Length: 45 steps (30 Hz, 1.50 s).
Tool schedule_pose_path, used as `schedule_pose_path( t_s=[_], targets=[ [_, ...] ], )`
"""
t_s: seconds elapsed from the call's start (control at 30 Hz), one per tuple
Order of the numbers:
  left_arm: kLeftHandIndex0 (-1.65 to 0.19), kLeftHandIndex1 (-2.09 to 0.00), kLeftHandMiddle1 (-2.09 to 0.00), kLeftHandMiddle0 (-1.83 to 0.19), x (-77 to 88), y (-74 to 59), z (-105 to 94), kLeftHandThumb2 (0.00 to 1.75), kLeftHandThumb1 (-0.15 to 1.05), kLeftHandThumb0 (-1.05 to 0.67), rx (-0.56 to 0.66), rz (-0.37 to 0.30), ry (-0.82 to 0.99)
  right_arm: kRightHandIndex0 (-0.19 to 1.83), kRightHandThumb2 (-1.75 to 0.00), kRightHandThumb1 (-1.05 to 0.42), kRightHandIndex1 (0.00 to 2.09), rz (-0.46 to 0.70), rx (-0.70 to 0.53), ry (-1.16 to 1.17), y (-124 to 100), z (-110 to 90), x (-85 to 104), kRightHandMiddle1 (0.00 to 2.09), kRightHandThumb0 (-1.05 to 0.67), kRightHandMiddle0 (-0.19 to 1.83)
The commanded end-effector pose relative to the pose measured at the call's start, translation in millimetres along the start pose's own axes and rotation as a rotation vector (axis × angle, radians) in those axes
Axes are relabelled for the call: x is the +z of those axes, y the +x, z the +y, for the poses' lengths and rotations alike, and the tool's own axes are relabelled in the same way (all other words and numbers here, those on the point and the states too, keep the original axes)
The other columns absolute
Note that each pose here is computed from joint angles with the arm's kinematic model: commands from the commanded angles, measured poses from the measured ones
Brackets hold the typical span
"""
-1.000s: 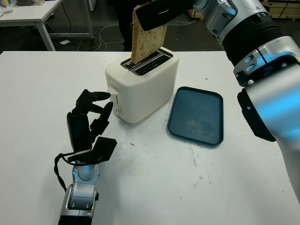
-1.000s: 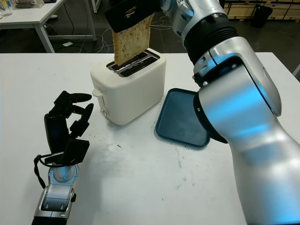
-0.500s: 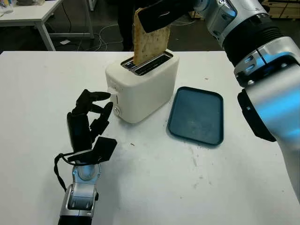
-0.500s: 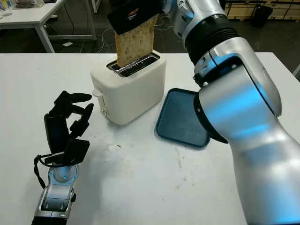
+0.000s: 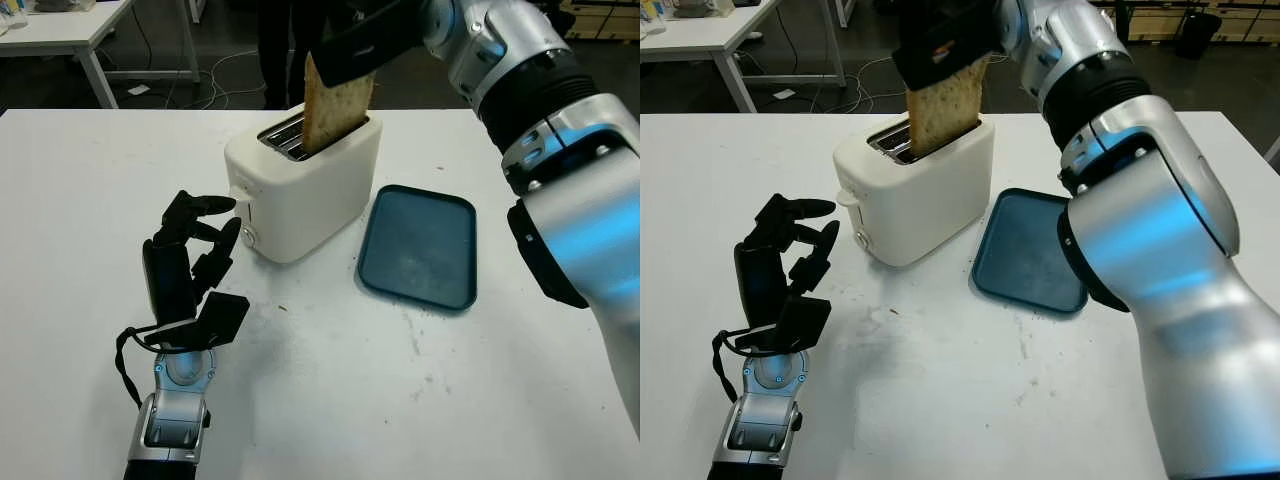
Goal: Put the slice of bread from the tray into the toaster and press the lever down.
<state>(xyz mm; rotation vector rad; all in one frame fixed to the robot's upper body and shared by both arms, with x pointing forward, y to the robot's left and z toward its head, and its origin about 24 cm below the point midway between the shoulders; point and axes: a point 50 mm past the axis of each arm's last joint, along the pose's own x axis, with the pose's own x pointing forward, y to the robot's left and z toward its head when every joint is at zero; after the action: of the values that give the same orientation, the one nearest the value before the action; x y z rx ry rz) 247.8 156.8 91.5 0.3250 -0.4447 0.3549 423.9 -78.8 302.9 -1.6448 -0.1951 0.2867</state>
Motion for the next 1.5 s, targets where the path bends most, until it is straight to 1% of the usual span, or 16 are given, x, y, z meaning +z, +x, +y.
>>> schedule_pose_path(
  t_s=[0.0,0.07,0.23,0.27,0.33,0.43,0.53,0.8,0.9,0.93,0.97,1.2,1.33,1.47],
  targets=[
    [-0.58,-1.05,-1.51,-0.60,2.9,-0.1,0.8,0.24,0.92,-0.43,0.010,-0.020,-0.007,0.93,-0.32,-0.92,1.75,0.003,0.014,0.006,0.7,8.4,-5.1,1.70,-0.38,0.61],
    [-0.59,-1.05,-1.51,-0.60,3.2,-0.2,0.8,0.24,0.92,-0.43,0.011,-0.019,-0.002,0.97,-0.31,-0.92,1.75,-0.001,0.017,0.008,1.0,11.3,-5.4,1.73,-0.37,0.68],
    [-0.59,-1.06,-1.51,-0.60,3.1,-0.1,0.8,0.24,0.92,-0.43,0.012,-0.020,-0.009,1.00,-0.32,-0.92,1.75,-0.006,0.024,0.008,2.0,14.6,-3.6,1.75,-0.39,0.73],
    [-0.59,-1.06,-1.52,-0.61,2.8,-0.2,0.7,0.23,0.92,-0.43,0.012,-0.018,-0.009,0.99,-0.32,-0.92,1.75,-0.012,0.023,0.011,2.0,14.9,-3.1,1.75,-0.39,0.73],
    [-0.58,-1.06,-1.51,-0.61,2.6,-0.3,0.4,0.24,0.92,-0.44,0.010,-0.017,-0.006,0.96,-0.31,-0.92,1.75,-0.022,0.018,0.022,2.2,15.1,-1.7,1.75,-0.38,0.66],
    [-0.58,-1.06,-1.51,-0.60,3.2,-0.5,-0.2,0.24,0.92,-0.43,0.010,-0.016,-0.011,0.97,-0.31,-0.92,1.75,-0.034,0.013,0.031,2.5,14.0,1.2,1.75,-0.39,0.69],
    [-0.58,-1.06,-1.50,-0.61,3.1,-0.7,-0.4,0.23,0.92,-0.43,0.015,-0.014,-0.004,0.92,-0.33,-0.92,1.75,-0.041,0.011,0.034,2.9,12.3,4.8,1.75,-0.39,0.63],
    [-0.59,-1.05,-1.50,-0.62,2.8,-1.3,-1.1,0.24,0.92,-0.43,0.015,-0.013,0.003,0.97,-0.31,-0.92,1.75,-0.084,0.008,0.064,3.4,8.9,15.1,1.75,-0.37,0.71],
    [-0.59,-1.05,-1.50,-0.63,3.1,-1.6,-1.1,0.24,0.92,-0.44,0.018,-0.014,0.012,0.93,-0.33,-0.92,1.75,-0.085,0.013,0.064,4.0,9.2,18.2,1.75,-0.38,0.64],
    [-0.59,-1.04,-1.50,-0.63,3.1,-1.6,-1.1,0.24,0.92,-0.44,0.018,-0.015,0.009,0.86,-0.34,-0.92,1.75,-0.084,0.014,0.062,4.2,9.3,19.0,1.73,-0.39,0.56],
    [-0.59,-1.04,-1.50,-0.63,3.2,-1.7,-1.2,0.24,0.92,-0.44,0.017,-0.016,0.007,0.83,-0.34,-0.92,1.75,-0.085,0.014,0.060,4.3,9.8,19.5,1.72,-0.39,0.54],
    [-0.60,-1.04,-1.50,-0.62,3.8,-2.3,-1.7,0.24,0.92,-0.44,0.019,-0.014,0.002,0.88,-0.35,-0.92,1.75,-0.101,0.019,0.064,4.5,12.1,20.8,1.75,-0.38,0.62],
    [-0.60,-1.04,-1.50,-0.63,3.5,-2.5,-1.7,0.24,0.92,-0.44,0.019,-0.015,0.006,0.84,-0.38,-0.92,1.75,-0.093,0.019,0.063,4.7,11.6,21.2,1.75,-0.39,0.60],
    [-0.60,-1.04,-1.50,-0.63,3.1,-2.6,-1.5,0.25,0.92,-0.43,0.016,-0.017,0.008,0.92,-0.37,-0.92,1.75,-0.100,0.026,0.067,4.4,12.9,19.8,1.75,-0.39,0.70]
  ],
)
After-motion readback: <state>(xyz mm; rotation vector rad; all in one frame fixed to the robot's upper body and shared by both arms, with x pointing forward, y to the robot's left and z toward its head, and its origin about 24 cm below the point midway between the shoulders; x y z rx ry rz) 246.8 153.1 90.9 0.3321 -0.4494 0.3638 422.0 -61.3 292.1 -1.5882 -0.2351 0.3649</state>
